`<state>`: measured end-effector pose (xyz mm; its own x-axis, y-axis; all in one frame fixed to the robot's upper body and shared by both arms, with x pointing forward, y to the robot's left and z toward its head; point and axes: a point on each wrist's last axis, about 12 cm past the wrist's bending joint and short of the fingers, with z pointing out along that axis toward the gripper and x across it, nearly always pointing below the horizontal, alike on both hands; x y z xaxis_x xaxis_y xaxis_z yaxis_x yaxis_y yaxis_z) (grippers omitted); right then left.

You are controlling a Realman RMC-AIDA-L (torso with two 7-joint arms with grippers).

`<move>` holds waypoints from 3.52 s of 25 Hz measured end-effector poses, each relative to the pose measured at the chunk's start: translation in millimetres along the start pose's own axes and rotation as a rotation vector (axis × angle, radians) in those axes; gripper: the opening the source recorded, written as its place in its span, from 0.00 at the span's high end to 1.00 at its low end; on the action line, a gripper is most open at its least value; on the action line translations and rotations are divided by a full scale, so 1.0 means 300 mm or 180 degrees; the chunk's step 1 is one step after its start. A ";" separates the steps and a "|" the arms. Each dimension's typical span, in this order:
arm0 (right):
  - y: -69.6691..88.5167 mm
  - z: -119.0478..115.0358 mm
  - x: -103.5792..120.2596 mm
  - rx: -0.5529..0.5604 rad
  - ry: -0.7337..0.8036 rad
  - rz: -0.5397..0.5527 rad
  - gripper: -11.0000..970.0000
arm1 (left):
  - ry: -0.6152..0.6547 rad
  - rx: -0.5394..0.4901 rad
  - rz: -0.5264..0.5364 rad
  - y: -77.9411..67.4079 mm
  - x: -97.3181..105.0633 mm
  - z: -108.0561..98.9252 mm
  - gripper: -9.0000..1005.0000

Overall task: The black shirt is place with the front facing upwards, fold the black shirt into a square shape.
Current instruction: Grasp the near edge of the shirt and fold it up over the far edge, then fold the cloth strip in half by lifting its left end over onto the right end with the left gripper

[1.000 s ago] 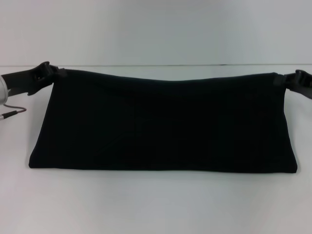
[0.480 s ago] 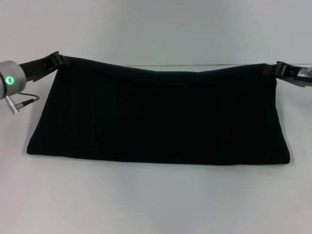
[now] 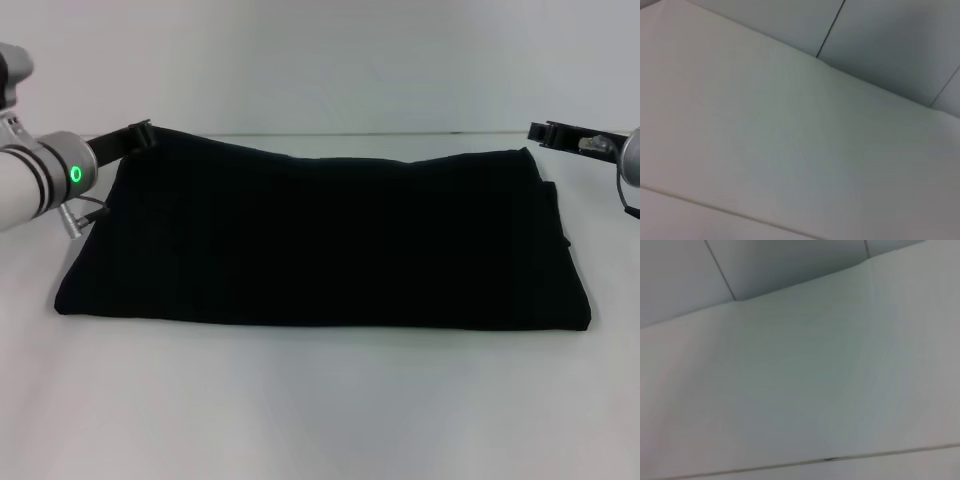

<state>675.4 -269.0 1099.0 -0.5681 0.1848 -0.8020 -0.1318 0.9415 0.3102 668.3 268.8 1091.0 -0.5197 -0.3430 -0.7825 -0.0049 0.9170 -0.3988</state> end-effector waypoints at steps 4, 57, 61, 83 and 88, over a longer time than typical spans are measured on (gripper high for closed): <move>0.009 0.006 0.006 -0.0029 -0.0017 -0.0103 0.80 | -0.0033 -0.0064 -0.0014 -0.001 0.003 0.003 0.93; 0.029 -0.266 0.339 -0.2209 -0.0365 -0.1683 0.03 | 0.1170 0.0843 -0.2190 0.444 0.244 -0.491 0.12; 0.031 -0.265 0.338 -0.2214 -0.0368 -0.1685 0.03 | 0.1145 0.0787 -0.2214 0.443 0.246 -0.477 0.12; 0.047 -0.258 0.345 -0.2263 -0.0366 -0.1628 0.03 | 0.1076 0.0602 -0.1989 0.371 0.208 -0.342 0.12; 0.050 -0.256 0.345 -0.2267 -0.0370 -0.1623 0.03 | 0.1126 0.0597 -0.1882 0.344 0.204 -0.317 0.13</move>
<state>552.1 -257.4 1059.8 -0.2209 -0.1458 -0.9643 -0.8435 0.5249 0.1139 554.7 361.7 1047.4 -0.7217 -0.6562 -0.2204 -0.2409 0.5365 -0.8088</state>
